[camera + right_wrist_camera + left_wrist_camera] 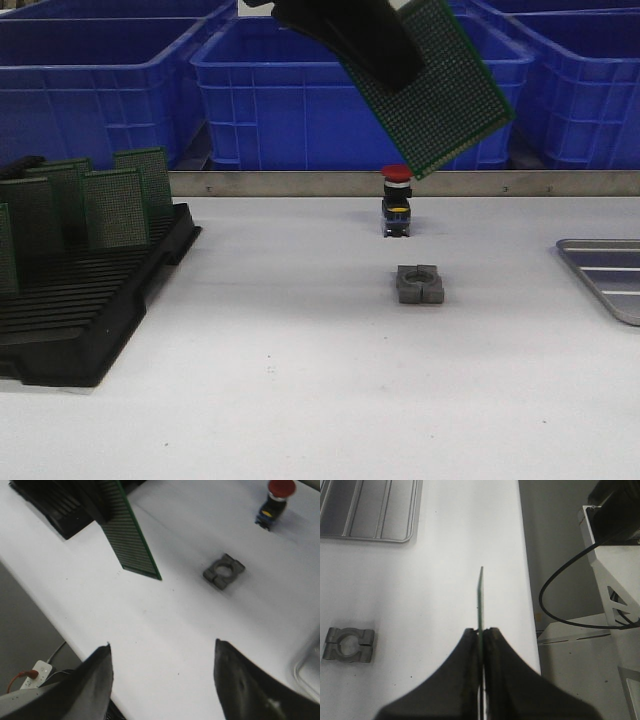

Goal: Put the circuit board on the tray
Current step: 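Move the right gripper up toward the board held by the left gripper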

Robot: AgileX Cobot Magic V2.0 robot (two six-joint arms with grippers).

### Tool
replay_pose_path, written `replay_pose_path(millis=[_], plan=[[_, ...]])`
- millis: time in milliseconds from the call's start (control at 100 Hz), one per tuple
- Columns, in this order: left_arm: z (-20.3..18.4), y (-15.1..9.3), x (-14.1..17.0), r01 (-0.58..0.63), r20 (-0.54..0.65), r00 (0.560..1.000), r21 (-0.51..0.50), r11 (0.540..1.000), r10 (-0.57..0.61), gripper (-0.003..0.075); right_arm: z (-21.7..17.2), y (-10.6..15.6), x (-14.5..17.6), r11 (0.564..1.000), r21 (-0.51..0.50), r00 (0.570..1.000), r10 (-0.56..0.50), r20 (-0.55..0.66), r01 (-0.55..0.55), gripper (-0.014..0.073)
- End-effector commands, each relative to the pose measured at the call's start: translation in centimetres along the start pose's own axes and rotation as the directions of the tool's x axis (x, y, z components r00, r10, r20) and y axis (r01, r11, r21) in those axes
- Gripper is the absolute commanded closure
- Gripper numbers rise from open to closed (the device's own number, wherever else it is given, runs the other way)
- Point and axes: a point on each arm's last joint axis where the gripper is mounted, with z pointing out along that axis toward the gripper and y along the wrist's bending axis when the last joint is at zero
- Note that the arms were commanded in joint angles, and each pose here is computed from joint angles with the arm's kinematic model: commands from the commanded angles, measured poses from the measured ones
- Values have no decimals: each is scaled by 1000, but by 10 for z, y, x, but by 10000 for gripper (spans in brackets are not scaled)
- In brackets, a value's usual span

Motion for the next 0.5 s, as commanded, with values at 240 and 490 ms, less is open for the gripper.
replay_pose_path(millis=[240,490], plan=[[-20,-20,-23,-35,84,996,31,999,33,738,29,-25,-40,974,-142,984,-168,67,176,129],[-20,-20,-23,-35,84,996,31,999,33,738,47,-34,-46,953,-243,984,-172,51,179,129]])
